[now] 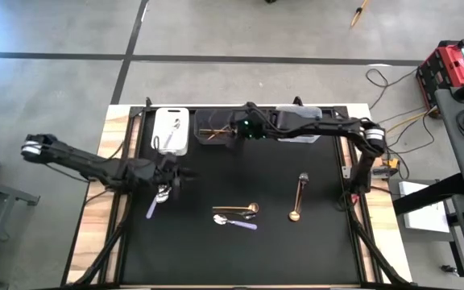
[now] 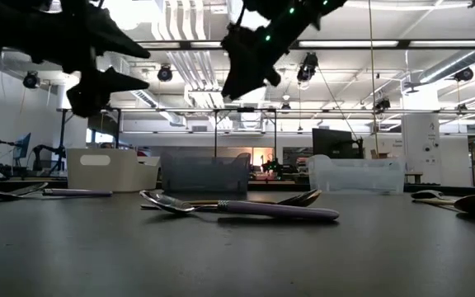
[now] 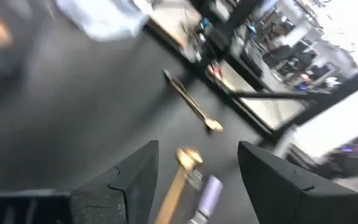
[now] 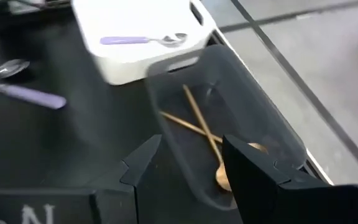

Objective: Sort silverware by color (type)
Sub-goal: Put the purple spoon into the white bin

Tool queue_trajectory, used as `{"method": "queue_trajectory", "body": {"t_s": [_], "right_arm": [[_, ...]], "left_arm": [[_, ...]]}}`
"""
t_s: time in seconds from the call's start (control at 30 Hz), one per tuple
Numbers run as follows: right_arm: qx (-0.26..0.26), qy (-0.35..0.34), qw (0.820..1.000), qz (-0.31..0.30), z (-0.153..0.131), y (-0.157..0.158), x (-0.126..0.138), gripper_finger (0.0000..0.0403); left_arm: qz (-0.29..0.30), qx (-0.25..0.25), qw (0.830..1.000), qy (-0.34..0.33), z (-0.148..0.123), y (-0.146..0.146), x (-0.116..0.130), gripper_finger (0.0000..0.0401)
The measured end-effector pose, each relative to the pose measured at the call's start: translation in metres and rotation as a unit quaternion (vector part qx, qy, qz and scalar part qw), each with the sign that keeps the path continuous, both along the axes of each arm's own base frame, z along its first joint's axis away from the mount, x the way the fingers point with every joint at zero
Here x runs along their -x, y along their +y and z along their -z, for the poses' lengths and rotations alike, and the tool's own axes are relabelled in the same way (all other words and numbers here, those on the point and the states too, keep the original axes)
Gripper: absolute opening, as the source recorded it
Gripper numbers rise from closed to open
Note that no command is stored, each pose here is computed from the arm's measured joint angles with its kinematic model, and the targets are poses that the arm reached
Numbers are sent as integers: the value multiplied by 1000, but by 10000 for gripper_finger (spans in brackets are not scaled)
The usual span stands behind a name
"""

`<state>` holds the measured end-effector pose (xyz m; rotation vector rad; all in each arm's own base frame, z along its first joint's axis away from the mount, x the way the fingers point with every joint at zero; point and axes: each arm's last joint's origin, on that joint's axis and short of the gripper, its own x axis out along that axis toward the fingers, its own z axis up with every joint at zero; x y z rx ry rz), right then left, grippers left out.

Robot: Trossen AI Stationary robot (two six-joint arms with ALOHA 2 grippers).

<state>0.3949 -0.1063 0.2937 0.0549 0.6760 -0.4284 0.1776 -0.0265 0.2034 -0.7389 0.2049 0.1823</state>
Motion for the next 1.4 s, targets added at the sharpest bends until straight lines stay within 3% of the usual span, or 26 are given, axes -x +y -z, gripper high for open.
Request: {"method": "queue_trajectory", "body": {"t_s": [0.17, 0.3, 0.43, 0.57, 0.7, 1.0, 1.2, 1.4], "right_arm": [[21, -5, 999, -40, -12, 24, 17, 160], [39, -15, 997, -64, -12, 36, 33, 160], [58, -35, 995, -74, -8, 39, 46, 160], [62, -50, 994, -73, -9, 41, 58, 160], [77, -53, 992, -83, -9, 43, 68, 160], [122, -96, 982, -103, -35, 47, 93, 160], [138, -139, 964, -177, -31, 54, 108, 160], [153, -159, 958, -184, -34, 57, 122, 160]], "left_arm": [[39, 129, 990, 38, 10, -31, -2, 183], [42, 168, 979, 105, 3, -50, -9, 165], [20, 134, 965, 225, -6, -57, -14, 148], [-9, 86, 937, 339, -15, -55, -13, 133], [-21, 77, 912, 402, -19, -49, -10, 117], [-66, 68, 899, 427, -9, -29, -12, 96], [-101, 63, 885, 451, 1, -12, -22, 96], [-74, 39, 874, 479, 9, -9, -31, 112]]}}
